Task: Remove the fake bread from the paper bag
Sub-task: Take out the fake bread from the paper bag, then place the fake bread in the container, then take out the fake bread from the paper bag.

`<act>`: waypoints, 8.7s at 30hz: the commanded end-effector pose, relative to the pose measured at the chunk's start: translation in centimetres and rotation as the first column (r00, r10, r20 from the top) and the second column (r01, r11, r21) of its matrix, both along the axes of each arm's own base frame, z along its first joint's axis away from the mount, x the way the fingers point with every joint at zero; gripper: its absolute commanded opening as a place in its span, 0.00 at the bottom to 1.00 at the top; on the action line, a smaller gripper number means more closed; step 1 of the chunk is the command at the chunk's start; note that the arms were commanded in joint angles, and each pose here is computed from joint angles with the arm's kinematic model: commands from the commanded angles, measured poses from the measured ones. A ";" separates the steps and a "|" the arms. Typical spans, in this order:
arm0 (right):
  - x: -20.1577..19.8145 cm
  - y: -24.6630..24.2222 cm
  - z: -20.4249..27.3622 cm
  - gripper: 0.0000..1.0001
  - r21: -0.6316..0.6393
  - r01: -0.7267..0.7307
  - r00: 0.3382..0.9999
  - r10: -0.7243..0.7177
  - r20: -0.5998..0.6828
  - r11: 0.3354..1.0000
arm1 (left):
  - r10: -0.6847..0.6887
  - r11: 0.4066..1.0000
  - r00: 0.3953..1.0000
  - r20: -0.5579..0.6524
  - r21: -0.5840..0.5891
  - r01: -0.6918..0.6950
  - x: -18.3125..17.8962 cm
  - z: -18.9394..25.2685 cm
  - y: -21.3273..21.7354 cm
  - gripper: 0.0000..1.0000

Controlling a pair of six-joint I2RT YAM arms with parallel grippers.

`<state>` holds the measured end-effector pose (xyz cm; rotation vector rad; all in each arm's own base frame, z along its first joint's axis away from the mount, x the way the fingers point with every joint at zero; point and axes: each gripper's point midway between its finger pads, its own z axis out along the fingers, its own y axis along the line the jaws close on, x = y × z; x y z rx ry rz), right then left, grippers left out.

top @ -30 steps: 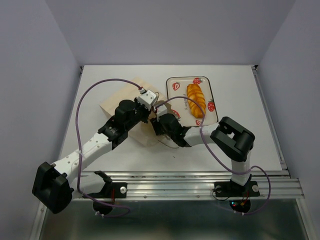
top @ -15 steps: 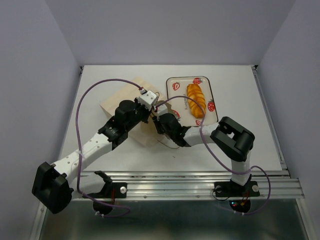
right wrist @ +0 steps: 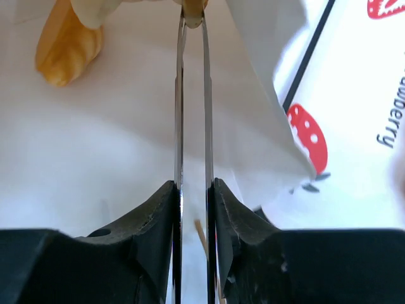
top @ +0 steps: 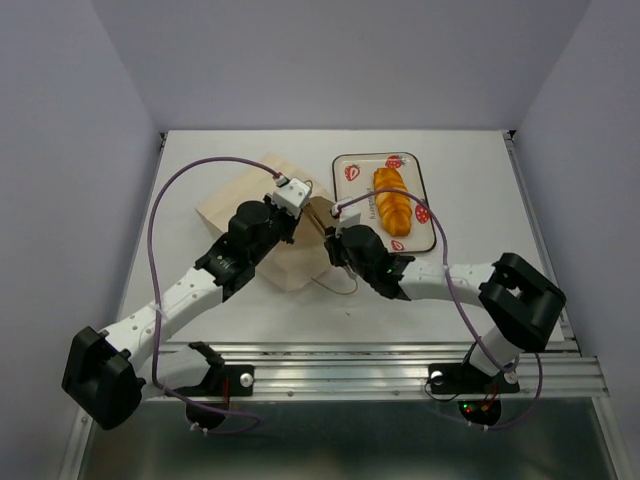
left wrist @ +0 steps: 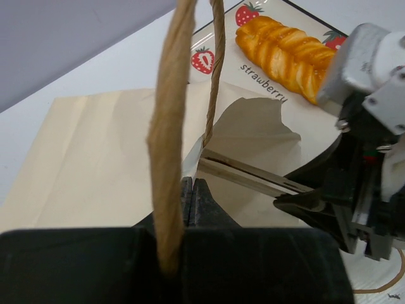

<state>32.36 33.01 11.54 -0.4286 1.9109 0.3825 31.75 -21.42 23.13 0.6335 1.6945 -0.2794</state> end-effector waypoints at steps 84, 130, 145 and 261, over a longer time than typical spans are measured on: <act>-7.2 -18.1 4.8 0.01 0.572 0.754 0.288 0.620 -0.730 0.323 | 0.480 0.873 0.875 0.065 -0.131 -0.470 3.4 4.2 8.4 0.00; -4.8 -20.3 3.8 0.50 0.551 0.789 0.299 0.613 -0.732 0.272 | 0.464 0.884 0.883 0.067 -0.090 -0.458 3.7 3.7 8.1 0.00; -4.1 -21.4 5.1 0.50 0.582 0.774 0.348 0.601 -0.719 0.248 | 0.464 0.885 0.883 0.072 -0.074 -0.460 3.7 3.4 8.2 0.00; -5.8 5.8 3.1 0.58 0.170 -0.384 0.899 0.409 -0.153 0.908 | -0.103 0.995 0.995 -0.018 -0.021 0.102 -1.8 1.5 0.4 0.00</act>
